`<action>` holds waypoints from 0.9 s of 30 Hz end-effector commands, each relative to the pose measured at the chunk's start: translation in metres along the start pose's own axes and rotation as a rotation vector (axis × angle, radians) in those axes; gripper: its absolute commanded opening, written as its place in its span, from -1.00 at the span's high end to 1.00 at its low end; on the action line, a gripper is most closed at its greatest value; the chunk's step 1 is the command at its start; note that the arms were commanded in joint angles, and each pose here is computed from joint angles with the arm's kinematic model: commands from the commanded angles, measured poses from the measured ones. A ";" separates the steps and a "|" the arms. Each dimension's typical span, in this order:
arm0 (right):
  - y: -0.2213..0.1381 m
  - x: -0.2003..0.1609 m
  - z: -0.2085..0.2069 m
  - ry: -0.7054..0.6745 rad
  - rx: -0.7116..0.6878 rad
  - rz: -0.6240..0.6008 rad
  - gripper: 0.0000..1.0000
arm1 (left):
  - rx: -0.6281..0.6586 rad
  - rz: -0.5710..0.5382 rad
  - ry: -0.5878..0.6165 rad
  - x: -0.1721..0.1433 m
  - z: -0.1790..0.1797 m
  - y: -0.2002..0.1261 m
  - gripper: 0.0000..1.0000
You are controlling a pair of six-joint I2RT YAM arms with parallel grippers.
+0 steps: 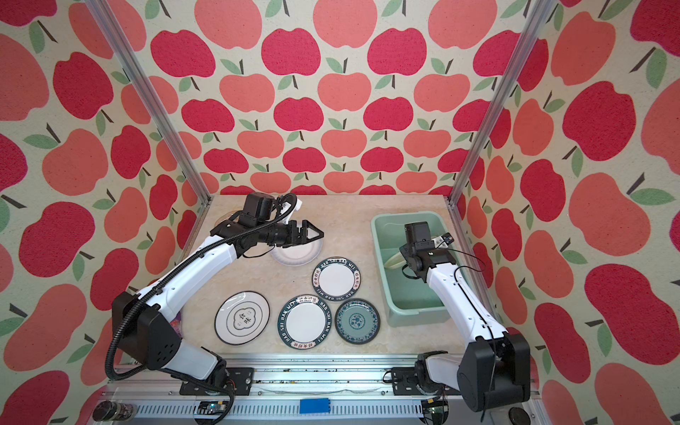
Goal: Place the plates into the plastic bin on the countertop
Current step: Place the plate in the plastic bin.
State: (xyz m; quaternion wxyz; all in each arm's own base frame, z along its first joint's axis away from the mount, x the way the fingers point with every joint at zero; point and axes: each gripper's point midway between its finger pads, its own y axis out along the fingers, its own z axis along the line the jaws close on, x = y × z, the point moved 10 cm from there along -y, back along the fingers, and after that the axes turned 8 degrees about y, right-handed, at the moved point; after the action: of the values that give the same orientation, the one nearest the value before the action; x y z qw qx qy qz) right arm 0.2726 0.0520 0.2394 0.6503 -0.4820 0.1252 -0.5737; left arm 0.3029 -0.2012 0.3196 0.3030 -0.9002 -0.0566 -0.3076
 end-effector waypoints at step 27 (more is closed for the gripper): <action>0.052 -0.015 -0.038 0.134 -0.080 0.022 0.45 | 0.024 0.030 0.034 0.003 -0.009 0.002 -0.98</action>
State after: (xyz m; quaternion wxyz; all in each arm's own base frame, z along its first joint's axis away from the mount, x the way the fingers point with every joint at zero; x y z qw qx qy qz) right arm 0.2813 0.0445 0.1917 0.6422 -0.4397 0.1726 -0.6036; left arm 0.3053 -0.2096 0.3144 0.3147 -0.8992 -0.0423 -0.3009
